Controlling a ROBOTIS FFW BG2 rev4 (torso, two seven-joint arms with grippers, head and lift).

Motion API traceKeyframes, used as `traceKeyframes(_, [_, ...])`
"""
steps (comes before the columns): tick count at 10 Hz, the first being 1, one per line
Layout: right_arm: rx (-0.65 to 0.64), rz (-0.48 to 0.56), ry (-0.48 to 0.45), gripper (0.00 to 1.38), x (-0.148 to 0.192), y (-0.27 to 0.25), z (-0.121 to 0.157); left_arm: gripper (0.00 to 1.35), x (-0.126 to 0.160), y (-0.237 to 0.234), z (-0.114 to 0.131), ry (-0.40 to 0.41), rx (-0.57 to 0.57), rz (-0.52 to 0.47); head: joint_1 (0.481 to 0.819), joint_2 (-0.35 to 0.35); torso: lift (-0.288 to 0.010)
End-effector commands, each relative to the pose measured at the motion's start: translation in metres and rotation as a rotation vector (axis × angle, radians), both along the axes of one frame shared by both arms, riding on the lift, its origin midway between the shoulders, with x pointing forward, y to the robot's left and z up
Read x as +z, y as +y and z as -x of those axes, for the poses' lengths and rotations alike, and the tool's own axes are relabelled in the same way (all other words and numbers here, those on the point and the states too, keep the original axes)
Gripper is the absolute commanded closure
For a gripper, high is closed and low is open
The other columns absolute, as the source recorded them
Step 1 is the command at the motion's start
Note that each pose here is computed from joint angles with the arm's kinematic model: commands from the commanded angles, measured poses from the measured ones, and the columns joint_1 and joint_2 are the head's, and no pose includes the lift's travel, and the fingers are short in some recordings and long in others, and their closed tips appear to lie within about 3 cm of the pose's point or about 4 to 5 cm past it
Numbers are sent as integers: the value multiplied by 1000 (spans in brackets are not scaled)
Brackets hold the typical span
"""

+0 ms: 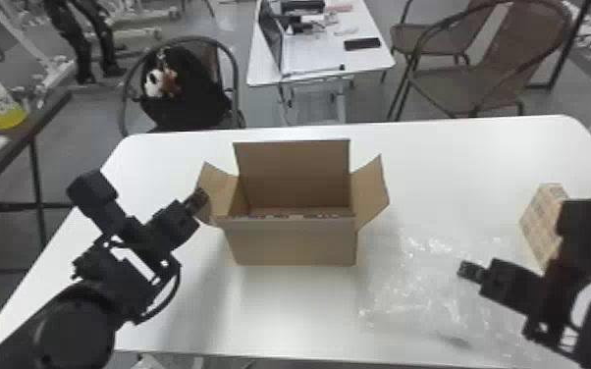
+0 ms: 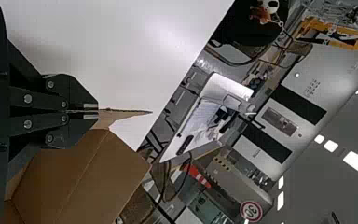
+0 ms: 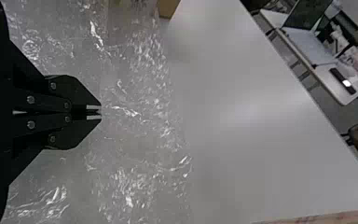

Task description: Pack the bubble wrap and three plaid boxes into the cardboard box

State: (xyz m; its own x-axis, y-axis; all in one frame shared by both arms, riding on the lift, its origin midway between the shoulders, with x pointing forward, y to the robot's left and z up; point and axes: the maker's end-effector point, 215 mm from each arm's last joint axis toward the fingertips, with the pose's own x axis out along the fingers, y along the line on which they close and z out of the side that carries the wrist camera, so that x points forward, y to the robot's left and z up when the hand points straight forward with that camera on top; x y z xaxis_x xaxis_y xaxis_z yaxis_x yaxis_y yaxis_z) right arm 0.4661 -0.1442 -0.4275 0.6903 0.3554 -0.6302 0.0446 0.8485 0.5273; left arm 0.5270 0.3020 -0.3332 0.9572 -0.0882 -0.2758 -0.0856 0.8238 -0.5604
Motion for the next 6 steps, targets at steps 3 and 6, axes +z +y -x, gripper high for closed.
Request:
traceKeyframes(3, [23, -7, -225, 1214, 163, -38, -25, 1220, 1, -12, -4, 5, -6, -1, 695, 148, -148])
traceKeyframes(6, [135, -145, -290, 1214, 229, -10, -32, 1220, 4, -24, -9, 8, -9, -4, 695, 112, -148])
